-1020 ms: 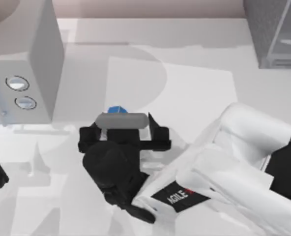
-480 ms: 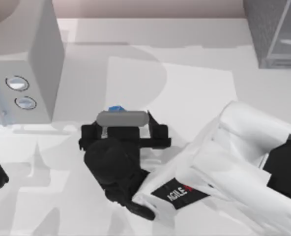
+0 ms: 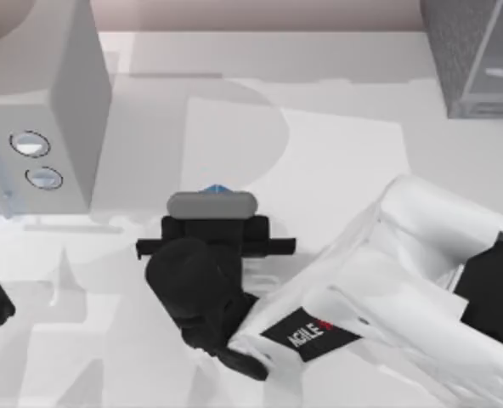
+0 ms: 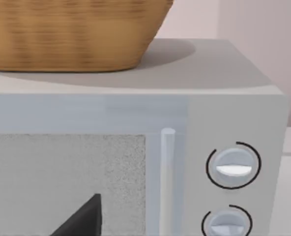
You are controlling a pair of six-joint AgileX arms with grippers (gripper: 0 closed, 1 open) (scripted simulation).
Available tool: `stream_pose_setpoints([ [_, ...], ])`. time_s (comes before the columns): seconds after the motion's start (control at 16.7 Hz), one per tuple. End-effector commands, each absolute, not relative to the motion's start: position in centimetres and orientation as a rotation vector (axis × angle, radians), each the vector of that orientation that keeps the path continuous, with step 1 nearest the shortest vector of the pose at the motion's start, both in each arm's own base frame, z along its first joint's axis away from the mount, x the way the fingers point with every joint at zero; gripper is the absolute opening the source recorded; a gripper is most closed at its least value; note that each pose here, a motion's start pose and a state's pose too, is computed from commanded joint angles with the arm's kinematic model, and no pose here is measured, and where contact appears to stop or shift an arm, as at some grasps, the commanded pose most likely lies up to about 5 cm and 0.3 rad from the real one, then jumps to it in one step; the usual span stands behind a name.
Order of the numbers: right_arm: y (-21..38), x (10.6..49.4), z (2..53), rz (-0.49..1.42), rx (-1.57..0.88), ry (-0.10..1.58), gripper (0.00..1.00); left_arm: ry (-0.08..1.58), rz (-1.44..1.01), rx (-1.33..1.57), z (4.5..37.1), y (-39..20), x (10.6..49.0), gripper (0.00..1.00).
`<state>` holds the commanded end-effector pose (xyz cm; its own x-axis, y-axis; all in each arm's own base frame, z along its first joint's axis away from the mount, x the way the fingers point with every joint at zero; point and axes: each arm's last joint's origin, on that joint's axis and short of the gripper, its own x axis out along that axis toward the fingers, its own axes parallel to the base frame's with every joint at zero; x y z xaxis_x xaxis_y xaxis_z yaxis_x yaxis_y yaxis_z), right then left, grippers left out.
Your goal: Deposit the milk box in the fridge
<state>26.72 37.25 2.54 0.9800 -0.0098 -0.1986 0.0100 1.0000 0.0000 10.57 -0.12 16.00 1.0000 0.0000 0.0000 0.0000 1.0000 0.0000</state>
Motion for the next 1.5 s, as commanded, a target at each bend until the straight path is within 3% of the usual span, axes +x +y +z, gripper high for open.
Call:
stream_pose_setpoints([
  [0.18, 37.2, 26.7, 2.5, -0.010, 0.001, 0.200, 0.02, 0.000, 0.000, 0.000, 16.0, -0.1, 10.6, 1.00],
  [0.24, 37.2, 26.7, 2.5, -0.010, 0.001, 0.200, 0.00, 0.000, 0.000, 0.000, 16.0, -0.1, 10.6, 1.00],
  [0.84, 37.4, 26.6, 2.9, -0.006, -0.001, 0.201, 0.00, 0.000, 0.000, 0.000, 16.0, -0.1, 10.6, 1.00],
  [1.5, 38.0, 27.0, 10.6, -0.004, 0.005, 0.198, 0.00, 0.000, 0.000, 0.000, 16.0, -0.1, 10.6, 1.00],
])
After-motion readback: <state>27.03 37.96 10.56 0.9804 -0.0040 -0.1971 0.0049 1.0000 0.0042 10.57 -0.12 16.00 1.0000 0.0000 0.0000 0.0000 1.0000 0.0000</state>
